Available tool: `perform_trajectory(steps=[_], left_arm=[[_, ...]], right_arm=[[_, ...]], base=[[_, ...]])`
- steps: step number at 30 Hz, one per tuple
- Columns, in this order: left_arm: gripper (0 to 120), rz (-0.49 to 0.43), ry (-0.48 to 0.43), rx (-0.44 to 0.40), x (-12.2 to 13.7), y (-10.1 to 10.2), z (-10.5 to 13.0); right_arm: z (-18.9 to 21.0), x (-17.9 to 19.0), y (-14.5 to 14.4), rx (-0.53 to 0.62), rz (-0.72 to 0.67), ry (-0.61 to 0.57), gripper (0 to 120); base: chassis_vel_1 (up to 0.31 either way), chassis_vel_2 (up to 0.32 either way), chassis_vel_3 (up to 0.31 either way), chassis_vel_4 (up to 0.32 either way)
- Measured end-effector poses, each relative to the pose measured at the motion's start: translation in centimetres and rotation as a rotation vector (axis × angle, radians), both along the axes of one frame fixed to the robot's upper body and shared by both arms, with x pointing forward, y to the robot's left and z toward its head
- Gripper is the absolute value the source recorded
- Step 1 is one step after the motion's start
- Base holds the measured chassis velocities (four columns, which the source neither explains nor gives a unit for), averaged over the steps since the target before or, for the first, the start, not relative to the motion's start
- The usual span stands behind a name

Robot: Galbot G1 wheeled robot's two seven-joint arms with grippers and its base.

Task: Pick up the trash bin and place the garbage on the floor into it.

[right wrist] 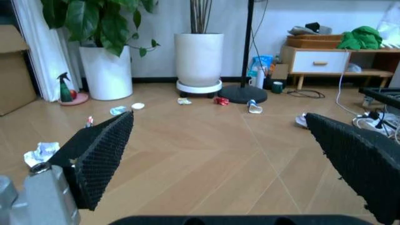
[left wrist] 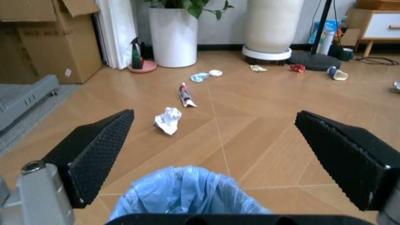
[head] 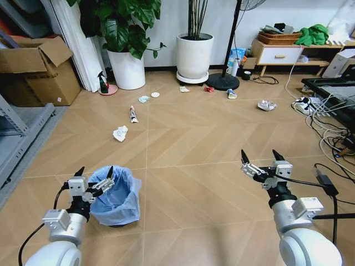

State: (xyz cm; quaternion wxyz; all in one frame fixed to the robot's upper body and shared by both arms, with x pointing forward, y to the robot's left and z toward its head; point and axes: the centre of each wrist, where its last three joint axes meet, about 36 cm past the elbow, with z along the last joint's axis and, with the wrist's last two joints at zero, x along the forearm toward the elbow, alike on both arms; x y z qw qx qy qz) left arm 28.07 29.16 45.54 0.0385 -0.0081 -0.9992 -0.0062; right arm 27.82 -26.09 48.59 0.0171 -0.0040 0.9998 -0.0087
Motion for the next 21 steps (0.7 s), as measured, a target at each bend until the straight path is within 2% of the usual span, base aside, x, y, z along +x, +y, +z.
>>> perform_trajectory(steps=[12, 16, 21], left_arm=[[100, -0.004, 0.001, 0.023, 0.3, 0.6, 0.3], [100, -0.026, 0.027, 0.028, 0.9, 1.3, 0.5], [100, -0.058, 0.092, 0.038, 3.0, 2.9, 0.7]], right_arm=[[0.1, 0.1, -0.1, 0.006, -0.006, -0.003, 100], [0.0, 0.1, -0.2, 0.011, -0.011, -0.001, 100], [-0.1, 0.0, -0.3, 0.014, -0.015, -0.006, 100]], base=[[0.000, 0.000, 0.000, 0.000], [0.000, 0.000, 0.000, 0.000], [0.000, 0.000, 0.000, 0.000]])
